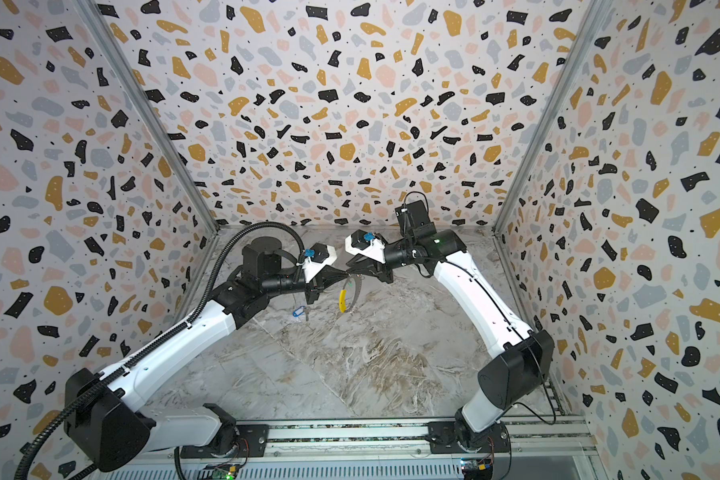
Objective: Remove the keys from the keyring
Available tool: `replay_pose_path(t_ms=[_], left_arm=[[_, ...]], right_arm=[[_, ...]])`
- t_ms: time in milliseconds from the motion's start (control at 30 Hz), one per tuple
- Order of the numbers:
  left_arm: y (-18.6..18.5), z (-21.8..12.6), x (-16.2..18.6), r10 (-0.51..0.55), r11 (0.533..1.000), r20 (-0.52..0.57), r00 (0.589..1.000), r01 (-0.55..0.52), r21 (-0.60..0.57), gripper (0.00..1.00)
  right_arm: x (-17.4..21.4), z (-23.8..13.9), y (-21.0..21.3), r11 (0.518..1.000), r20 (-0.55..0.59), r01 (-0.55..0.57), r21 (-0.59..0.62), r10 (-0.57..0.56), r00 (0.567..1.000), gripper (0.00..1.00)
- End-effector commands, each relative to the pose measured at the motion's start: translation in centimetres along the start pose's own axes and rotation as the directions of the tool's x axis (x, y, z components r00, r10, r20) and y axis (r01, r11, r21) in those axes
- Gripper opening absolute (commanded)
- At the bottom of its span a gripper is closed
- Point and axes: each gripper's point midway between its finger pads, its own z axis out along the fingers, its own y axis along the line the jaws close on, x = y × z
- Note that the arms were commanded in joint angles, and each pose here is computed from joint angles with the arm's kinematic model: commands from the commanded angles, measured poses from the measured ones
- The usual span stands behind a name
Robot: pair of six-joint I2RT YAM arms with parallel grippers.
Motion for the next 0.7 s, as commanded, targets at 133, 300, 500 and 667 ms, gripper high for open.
replay_pose_path(t_ms=[133, 300, 500, 667], left_arm=[[-0.01, -0.35, -2.33, 0.058, 0.998, 0.052, 0.997, -0.059, 0.008, 0.0], [0.01, -0.35, -2.34, 0.058, 0.998, 0.051, 0.997, -0.058, 0.007, 0.0], [0.06, -0.28, -2.29, 0.057, 0.998, 0.05, 0.997, -0.058, 0.008, 0.0], [-0.03, -0.27, -2.29, 0.057, 0.998, 0.048, 0.997, -0.057, 0.011, 0.0]], right_arm=[[-0.59, -0.51, 0.54, 1.0, -0.02, 0.008, -0.026, -0.009, 1.0, 0.2], [-0.23, -0.39, 0.63, 0.999, -0.034, -0.004, -0.038, 0.003, 0.999, 0.23], [0.02, -0.33, 0.71, 0.999, -0.045, -0.007, -0.049, 0.004, 0.999, 0.21], [0.03, -0.18, 0.79, 0.998, -0.036, -0.006, -0.058, 0.004, 0.999, 0.16]])
